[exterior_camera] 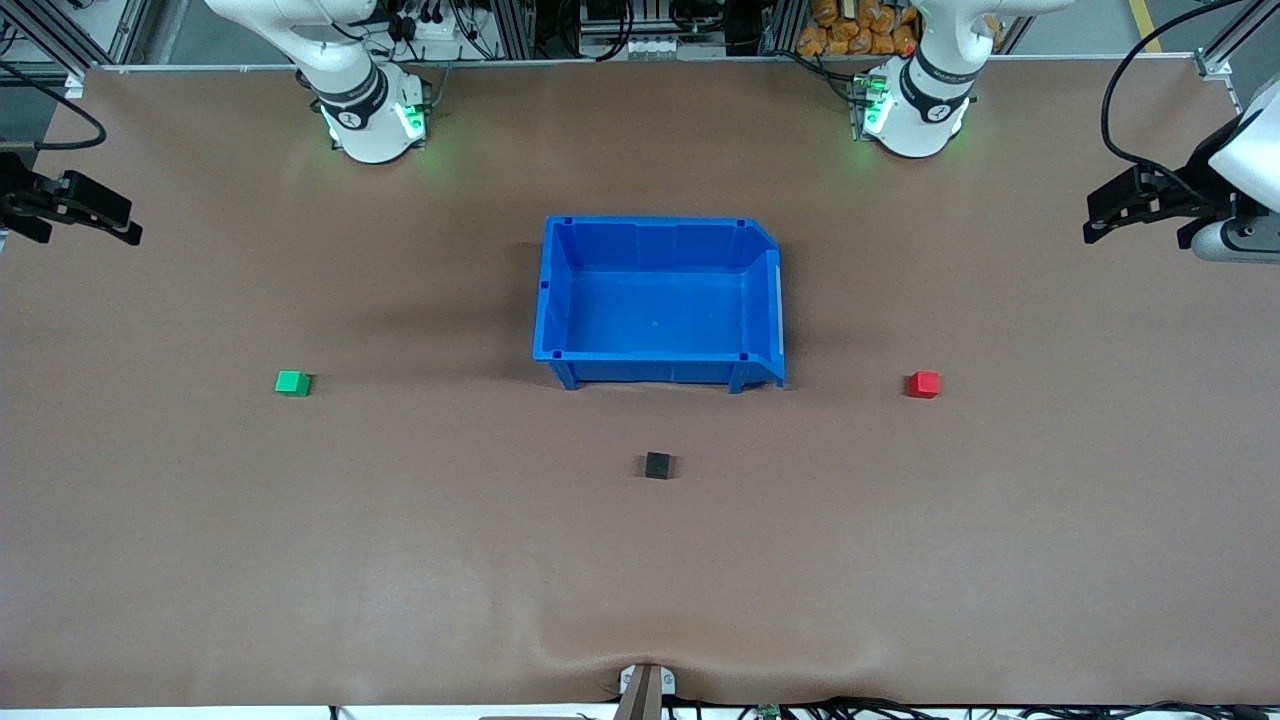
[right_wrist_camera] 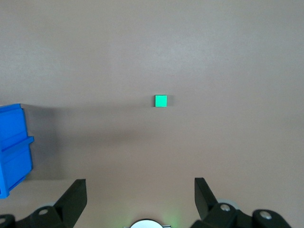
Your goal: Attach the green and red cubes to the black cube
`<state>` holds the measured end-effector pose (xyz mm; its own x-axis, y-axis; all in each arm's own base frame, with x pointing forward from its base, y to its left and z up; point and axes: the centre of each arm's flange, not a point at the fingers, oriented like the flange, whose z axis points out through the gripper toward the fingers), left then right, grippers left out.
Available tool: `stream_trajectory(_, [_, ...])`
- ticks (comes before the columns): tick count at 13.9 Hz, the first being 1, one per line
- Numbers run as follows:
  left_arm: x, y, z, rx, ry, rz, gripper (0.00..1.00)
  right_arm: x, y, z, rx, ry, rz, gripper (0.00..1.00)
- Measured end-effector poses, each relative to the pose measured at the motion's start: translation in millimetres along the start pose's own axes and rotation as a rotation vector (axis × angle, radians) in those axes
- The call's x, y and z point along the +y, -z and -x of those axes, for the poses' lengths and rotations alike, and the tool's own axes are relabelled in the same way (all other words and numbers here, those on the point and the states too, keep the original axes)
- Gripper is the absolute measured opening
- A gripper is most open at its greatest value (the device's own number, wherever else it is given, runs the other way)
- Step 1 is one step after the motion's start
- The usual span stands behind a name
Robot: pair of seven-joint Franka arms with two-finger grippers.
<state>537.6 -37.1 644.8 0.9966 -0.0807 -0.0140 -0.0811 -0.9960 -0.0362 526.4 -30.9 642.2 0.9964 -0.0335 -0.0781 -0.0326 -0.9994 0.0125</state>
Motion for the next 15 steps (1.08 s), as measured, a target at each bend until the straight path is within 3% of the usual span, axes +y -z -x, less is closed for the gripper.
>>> stream_trajectory(9, [8,-8,-3,-0.016,-0.016,0.0,1.0,3,-6,-4,-0.009,-0.007,0.0,1.0])
stream_trajectory(12, [19,-47,-12,-0.062,-0.037,0.0,1.0,4,-15,-10,-0.025,-0.007,0.0,1.0])
stream_trajectory(15, [30,-103,-19,-0.064,-0.03,-0.001,1.0,3,-20,-13,-0.034,-0.007,-0.001,1.0])
